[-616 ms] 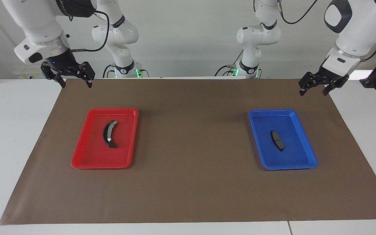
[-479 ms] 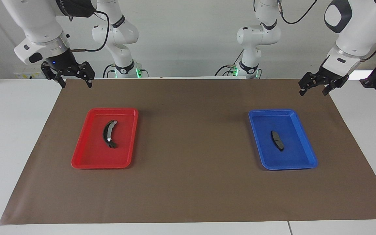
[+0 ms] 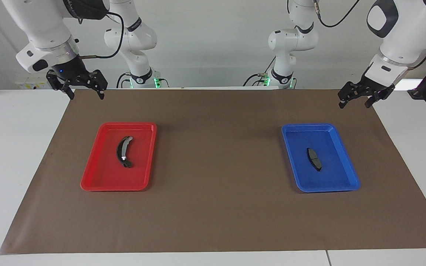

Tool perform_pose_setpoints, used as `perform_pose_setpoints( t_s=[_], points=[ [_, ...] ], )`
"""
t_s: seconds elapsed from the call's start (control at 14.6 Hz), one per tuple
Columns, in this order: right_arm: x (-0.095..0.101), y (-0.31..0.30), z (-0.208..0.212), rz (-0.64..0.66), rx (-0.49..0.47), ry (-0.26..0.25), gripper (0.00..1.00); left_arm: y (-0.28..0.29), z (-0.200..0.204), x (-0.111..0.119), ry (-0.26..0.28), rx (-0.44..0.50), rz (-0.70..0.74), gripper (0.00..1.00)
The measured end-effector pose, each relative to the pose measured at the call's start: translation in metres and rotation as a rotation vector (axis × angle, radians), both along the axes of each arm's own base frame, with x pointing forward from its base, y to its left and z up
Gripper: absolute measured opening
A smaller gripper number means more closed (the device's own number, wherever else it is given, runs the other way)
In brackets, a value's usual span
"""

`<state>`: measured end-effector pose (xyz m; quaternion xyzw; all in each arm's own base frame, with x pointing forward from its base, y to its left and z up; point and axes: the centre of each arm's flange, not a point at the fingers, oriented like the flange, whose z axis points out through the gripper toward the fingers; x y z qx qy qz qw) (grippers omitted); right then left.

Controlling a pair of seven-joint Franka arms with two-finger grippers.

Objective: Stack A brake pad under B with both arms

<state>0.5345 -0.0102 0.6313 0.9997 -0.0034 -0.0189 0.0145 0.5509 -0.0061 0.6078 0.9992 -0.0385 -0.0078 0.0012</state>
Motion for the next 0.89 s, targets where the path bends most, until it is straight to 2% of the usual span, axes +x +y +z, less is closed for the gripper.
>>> perform_pose_setpoints(
  t_s=[0.89],
  points=[
    [0.0, -0.0005, 0.0, -0.001, 0.0, 0.0, 1.0, -0.0001, -0.0004, 0.0, 0.0, 0.0, -0.013, 0.99]
  ],
)
